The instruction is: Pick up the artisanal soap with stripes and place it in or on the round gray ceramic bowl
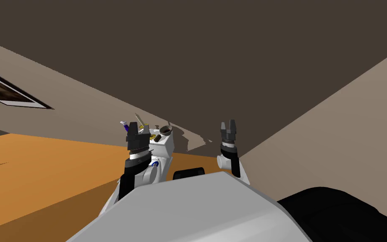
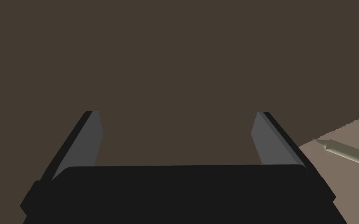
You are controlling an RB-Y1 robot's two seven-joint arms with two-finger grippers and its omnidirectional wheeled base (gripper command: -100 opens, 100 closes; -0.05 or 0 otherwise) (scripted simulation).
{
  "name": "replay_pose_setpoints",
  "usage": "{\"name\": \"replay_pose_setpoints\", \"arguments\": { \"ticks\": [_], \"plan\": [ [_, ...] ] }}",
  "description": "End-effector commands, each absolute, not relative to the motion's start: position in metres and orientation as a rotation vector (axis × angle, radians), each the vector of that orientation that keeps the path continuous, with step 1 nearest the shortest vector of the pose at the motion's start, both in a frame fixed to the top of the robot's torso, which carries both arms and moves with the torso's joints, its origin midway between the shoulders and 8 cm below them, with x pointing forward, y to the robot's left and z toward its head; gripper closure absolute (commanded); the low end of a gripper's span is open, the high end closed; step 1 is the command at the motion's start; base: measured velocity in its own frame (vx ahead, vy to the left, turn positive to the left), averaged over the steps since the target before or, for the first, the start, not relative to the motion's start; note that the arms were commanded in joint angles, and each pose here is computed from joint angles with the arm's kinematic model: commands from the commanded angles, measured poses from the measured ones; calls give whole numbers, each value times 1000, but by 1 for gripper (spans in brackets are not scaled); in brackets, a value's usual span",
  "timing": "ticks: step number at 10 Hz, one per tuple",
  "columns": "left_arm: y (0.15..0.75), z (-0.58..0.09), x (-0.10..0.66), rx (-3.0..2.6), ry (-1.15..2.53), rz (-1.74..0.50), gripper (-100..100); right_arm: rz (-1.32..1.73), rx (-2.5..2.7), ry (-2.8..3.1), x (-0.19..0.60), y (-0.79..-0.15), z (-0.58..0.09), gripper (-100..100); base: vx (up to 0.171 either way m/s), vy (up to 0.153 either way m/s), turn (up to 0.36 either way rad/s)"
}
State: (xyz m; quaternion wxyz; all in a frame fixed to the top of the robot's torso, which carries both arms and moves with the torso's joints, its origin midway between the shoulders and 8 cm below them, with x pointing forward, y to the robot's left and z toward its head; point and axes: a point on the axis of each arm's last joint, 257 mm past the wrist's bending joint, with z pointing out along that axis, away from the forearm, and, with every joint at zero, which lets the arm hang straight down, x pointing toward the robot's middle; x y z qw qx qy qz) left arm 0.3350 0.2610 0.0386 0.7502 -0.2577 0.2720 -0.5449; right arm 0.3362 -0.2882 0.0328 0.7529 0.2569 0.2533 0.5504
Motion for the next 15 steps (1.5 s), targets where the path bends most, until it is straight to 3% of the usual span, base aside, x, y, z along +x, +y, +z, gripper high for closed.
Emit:
{"name": "replay_pose_setpoints", "arguments": {
  "ticks": [1, 15],
  "plan": [
    [257, 36, 337, -528, 632, -1185, -100, 1202, 561, 553, 336, -288, 33, 0, -12, 4, 12],
    [291, 4, 389, -288, 816, -880, -100, 1202, 561, 553, 336, -288, 33, 0, -75, 46, 34]
  ]
}}
